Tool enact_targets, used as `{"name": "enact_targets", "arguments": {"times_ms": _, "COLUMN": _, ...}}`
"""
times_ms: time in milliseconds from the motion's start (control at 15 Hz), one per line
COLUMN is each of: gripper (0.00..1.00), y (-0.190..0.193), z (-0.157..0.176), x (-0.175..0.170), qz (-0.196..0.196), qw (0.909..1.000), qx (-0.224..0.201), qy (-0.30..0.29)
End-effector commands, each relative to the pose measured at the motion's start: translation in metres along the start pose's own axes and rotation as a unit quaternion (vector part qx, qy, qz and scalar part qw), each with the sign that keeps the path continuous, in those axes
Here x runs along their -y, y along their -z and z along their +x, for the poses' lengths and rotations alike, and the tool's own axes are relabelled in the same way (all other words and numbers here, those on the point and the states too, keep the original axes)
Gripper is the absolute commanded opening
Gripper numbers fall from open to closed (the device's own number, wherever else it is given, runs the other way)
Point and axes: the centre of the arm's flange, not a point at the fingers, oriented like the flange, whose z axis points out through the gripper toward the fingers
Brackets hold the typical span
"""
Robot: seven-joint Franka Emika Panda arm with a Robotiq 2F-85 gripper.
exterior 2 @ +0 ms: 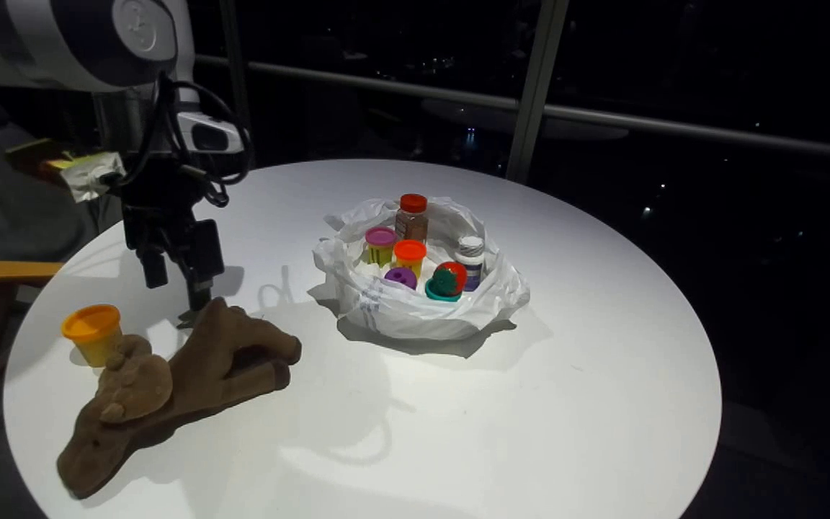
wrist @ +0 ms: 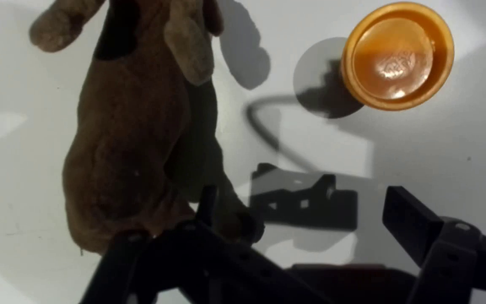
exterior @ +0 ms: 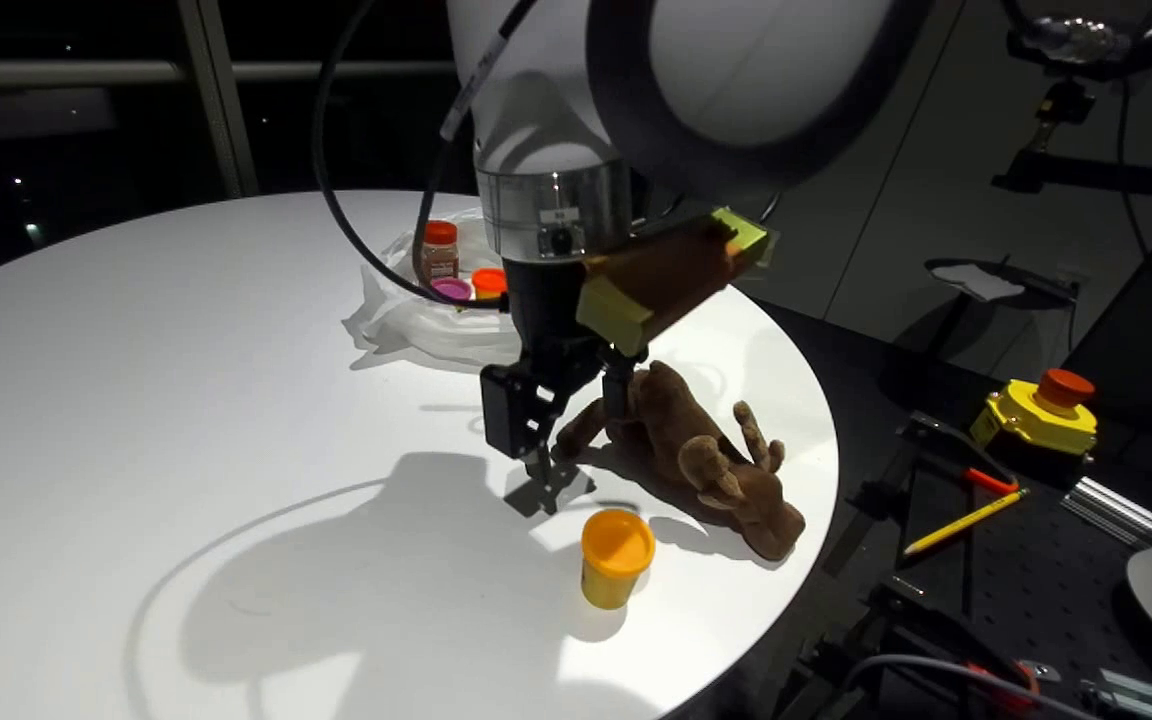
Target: Put the things on the table into the plastic bag
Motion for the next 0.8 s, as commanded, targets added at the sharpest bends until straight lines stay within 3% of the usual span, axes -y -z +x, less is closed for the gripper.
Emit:
{"name": "enact_targets", "arguments": {"times_ms": 0, "gripper": 1.00, "y": -0.003, "z": -0.032, "x": 0.005, "qz": 0.027, "qw": 0.9981, "qx": -0.029, "qy": 0.047}}
{"name": "enact_targets", "arguments": {"times_ms": 267, "gripper": 1.00, "y": -0.005, "z": -0.050, "x": 0.015, "qz": 0.044, "qw": 0.9960, "qx": -0.041, "qy": 0.066}}
{"name": "enact_targets", "arguments": {"times_ms": 733, "gripper": 1.00, "y": -0.005, "z": -0.068, "x": 0.023, "qz": 0.067, "qw": 0.9949, "qx": -0.018, "qy": 0.074}}
